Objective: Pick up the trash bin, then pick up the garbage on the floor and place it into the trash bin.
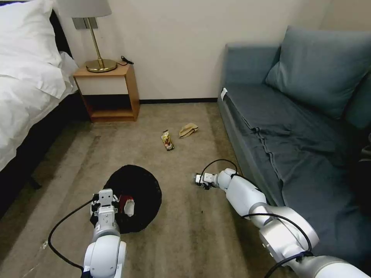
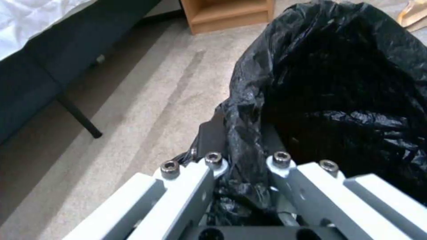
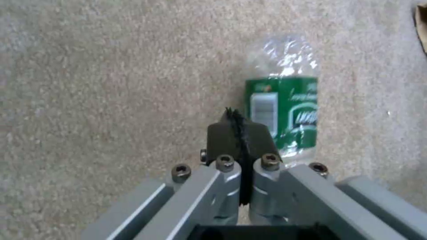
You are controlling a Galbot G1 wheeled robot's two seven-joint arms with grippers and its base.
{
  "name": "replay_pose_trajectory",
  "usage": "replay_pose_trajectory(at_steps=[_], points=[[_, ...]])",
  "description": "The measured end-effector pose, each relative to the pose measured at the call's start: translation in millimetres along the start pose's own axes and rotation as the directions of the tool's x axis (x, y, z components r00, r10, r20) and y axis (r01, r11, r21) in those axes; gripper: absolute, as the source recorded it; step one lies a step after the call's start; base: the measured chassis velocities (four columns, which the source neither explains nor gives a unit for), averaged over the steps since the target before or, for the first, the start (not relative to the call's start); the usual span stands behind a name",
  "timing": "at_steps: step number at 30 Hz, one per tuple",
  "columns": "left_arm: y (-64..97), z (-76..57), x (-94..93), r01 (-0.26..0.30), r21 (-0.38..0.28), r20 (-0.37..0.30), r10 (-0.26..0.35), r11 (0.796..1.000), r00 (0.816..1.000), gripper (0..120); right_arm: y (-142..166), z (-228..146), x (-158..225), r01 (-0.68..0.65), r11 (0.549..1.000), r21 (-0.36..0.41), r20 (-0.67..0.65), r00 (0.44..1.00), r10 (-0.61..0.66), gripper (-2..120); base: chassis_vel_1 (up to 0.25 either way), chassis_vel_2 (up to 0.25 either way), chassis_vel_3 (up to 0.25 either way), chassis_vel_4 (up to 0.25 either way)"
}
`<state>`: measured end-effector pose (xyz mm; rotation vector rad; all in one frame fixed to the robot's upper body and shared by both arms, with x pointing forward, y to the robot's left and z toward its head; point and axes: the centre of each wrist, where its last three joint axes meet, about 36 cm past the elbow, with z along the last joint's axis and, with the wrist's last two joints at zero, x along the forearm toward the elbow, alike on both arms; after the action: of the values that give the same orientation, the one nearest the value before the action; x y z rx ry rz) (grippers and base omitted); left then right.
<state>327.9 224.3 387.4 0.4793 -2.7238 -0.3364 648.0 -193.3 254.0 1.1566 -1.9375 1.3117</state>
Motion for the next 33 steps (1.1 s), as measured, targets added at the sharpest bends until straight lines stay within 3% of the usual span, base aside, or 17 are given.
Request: replay_pose_trajectory(at_steps=[16, 21, 31, 33], points=[[-3.9, 0.9, -1.4, -0.012, -0.001, -0.004, 0.012, 1.0, 1.0, 3, -9, -1, 5, -0.036, 0.999, -0.026, 0.023, 0.999, 0.036, 4, 0.0, 0.0, 0.0, 0.0], [-3.1, 1.0, -0.8, -0.01, -0.001, -0.004, 0.01, 1.0, 1.0, 3, -21, 2, 12, -0.086, 0.995, -0.049, 0.02, 0.996, 0.087, 29, 0.0, 0.0, 0.0, 0.0], [-8.5, 0.3, -2.8, -0.024, 0.0, -0.003, 0.024, 1.0, 1.0, 3, -33, 23, 23, -0.118, 0.991, -0.069, -0.021, 0.993, 0.117, 60, 0.0, 0.0, 0.0, 0.0], [-9.5, -0.1, -3.3, -0.027, 0.001, -0.002, 0.027, 1.0, 1.0, 3, -37, 30, 27, -0.124, 0.99, -0.069, -0.046, 0.992, 0.122, 72, 0.0, 0.0, 0.0, 0.0]])
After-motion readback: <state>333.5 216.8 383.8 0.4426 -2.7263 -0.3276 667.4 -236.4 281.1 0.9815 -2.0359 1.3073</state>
